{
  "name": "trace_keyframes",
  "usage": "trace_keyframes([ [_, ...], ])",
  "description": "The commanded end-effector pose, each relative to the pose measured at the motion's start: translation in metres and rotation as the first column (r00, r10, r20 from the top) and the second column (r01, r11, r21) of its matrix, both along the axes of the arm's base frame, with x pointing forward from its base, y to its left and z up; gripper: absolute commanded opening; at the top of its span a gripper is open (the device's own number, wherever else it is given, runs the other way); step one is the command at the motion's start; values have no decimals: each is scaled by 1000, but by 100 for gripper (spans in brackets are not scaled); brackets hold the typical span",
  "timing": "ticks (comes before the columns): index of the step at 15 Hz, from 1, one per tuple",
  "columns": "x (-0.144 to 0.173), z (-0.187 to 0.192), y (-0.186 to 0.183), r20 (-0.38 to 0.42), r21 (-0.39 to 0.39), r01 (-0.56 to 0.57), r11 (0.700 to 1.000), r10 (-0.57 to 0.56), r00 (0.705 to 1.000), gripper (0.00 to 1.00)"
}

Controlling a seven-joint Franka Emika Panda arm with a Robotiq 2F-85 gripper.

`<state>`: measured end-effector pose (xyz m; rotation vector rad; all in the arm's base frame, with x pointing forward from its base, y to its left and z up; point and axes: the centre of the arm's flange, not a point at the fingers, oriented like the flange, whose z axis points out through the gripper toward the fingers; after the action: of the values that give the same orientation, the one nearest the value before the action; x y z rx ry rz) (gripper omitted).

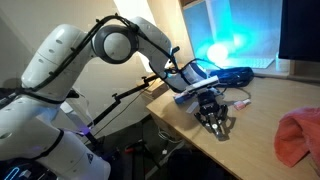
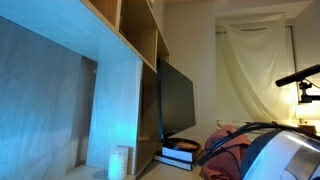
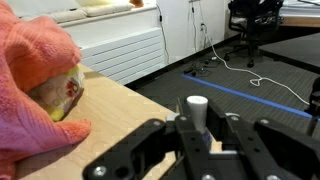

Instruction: Pick up the blue nail polish and place it upright

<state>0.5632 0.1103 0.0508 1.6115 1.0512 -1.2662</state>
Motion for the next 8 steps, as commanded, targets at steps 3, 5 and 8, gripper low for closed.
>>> trace_keyframes([
  [3,12,-17,8,-27,-10,8,1000,-8,1000,5],
  [5,13,-22,8,-28,-7,11,1000,-11,1000,5],
  [8,15,-23,6,-21,-22,18,1000,-19,1000,5],
])
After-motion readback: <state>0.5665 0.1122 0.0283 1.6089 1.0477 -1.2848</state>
